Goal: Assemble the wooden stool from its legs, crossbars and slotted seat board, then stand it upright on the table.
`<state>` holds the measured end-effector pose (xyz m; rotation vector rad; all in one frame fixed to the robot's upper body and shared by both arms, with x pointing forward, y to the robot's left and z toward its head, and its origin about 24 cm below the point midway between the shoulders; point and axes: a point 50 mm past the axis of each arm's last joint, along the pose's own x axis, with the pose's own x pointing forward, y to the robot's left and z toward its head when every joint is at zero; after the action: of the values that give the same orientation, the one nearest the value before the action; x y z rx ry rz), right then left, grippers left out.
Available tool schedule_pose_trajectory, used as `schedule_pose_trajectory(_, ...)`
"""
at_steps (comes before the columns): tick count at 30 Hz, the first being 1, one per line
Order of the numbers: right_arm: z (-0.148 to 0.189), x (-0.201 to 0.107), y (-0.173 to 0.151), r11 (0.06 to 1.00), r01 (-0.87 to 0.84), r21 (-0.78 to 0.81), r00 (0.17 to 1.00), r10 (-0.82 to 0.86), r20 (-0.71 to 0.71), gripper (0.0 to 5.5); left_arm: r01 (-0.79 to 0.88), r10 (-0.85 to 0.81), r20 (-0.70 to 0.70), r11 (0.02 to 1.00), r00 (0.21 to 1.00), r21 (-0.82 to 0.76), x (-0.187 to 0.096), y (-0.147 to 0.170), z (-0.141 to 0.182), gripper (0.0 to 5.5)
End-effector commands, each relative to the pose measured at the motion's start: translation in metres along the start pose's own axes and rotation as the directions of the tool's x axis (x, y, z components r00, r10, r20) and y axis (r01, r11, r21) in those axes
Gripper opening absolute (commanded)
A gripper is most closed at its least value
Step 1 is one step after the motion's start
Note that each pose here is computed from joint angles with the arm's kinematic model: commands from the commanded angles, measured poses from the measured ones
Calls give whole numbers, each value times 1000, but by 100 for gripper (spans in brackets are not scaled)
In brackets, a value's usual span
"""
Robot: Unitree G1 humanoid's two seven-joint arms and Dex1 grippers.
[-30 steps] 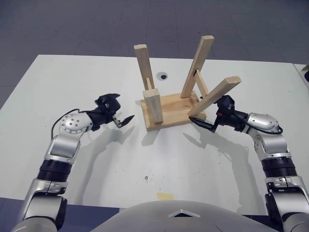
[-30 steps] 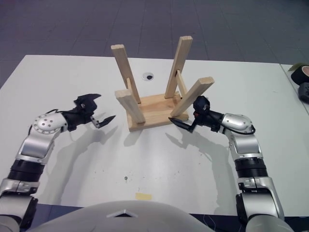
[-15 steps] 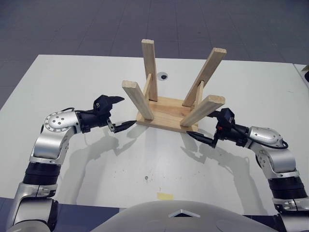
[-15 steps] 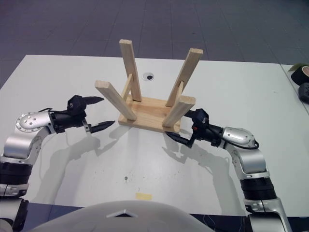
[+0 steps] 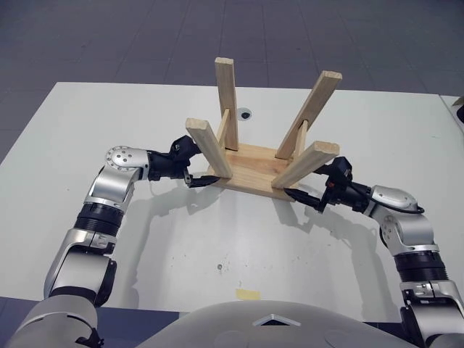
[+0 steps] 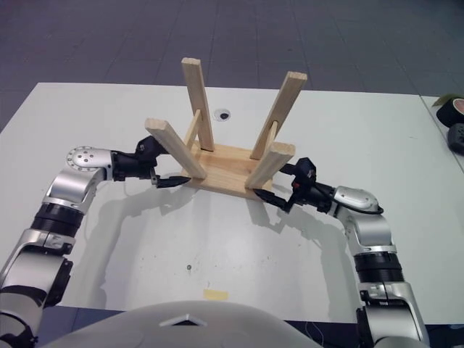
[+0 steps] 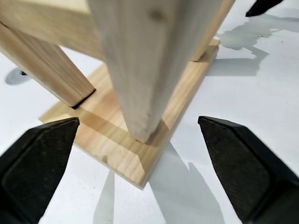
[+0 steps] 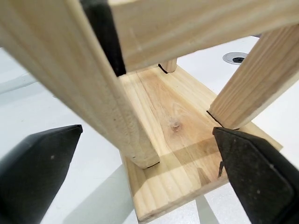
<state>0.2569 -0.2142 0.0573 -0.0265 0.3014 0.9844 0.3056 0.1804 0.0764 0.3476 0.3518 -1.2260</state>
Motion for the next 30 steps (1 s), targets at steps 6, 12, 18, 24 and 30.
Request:
schedule_pose_trajectory(6,-2,15,3,995,-102,23,995,102,-23,367,47,-45,87,999,995,-24,12,1,21,309)
schedule_pose_trajectory(12,-11,5,6,984,-142,110,988,148,-52,274,114,-110,75,992,991,-52,5,-20,16,213)
schedule_pose_trajectory(18,-4,-14,25,904,-269,331,962,269,47,216,170,-132,187,964,973,-204,-5,-47,27,143)
schedule_pose_trajectory(24,12,-30,42,775,-338,535,939,236,252,190,193,-84,263,887,961,-420,-20,-66,36,135)
schedule_pose_trajectory(30,20,-18,47,737,-183,650,937,-69,342,204,77,124,242,728,962,-681,-28,-63,50,133)
